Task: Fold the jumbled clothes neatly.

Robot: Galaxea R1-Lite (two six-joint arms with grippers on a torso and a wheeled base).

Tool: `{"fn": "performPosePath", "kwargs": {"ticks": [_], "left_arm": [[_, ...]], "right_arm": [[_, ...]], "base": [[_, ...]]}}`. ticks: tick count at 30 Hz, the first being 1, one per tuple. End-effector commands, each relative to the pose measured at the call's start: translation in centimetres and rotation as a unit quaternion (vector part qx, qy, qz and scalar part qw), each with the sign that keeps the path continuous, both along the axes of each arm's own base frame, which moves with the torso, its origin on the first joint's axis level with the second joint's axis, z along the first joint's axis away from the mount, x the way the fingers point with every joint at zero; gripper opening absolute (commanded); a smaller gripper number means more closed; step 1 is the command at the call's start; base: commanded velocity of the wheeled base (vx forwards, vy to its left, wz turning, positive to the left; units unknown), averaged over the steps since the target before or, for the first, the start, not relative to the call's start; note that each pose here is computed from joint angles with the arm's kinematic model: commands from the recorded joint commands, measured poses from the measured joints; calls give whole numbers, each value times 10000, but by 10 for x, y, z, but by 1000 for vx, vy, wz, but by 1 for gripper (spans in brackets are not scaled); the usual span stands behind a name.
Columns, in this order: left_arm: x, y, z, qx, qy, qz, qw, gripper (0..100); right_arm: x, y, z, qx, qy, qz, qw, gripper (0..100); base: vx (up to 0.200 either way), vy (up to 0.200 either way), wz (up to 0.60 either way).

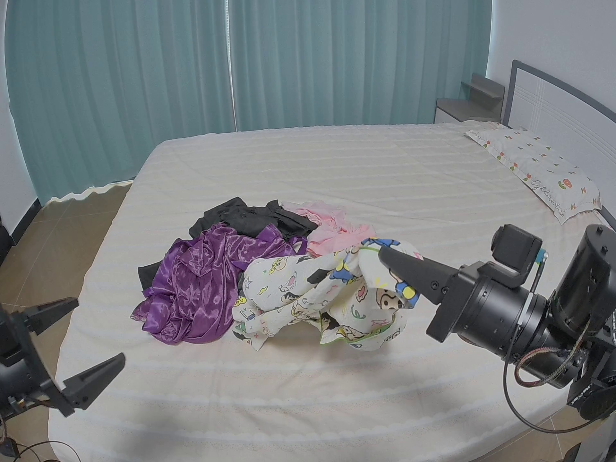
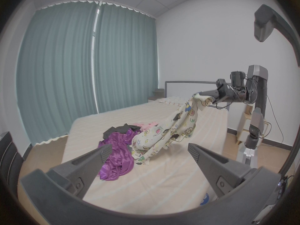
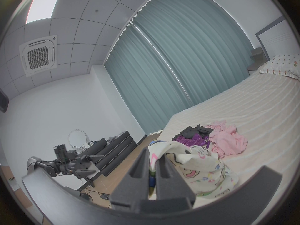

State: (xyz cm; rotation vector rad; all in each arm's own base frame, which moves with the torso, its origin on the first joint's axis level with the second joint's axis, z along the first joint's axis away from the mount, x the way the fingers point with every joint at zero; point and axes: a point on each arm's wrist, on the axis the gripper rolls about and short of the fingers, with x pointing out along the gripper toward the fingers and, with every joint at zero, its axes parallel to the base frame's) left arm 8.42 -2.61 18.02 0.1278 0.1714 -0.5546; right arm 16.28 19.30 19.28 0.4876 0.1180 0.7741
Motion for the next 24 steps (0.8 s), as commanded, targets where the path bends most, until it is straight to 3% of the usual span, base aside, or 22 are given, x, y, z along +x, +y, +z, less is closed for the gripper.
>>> {"fn": "performPosePath", "kwargs": {"ticks": [1,6,13,20,24], "left_arm": [[138,-103,-138,895,1795,-1751,9639,100],[143,-119,-163,889,1835,-1793,9624,100],[150,-130,-190,773,2067,-1687,9606,100],[170,-138,-214,731,1524,-1183,9785,100],[176,-140,-219,692,1334,-1035,9832,100]], "right_arm": [[32,38,39,470,-516,-26,9976,0],[33,47,29,351,-419,29,9985,0],[33,46,40,500,-539,26,9973,0],[30,45,44,554,-582,41,9968,0],[30,45,44,549,-577,41,9968,0]], "base": [[0,0,0],[0,0,0],[0,0,0],[0,0,0],[0,0,0]]}}
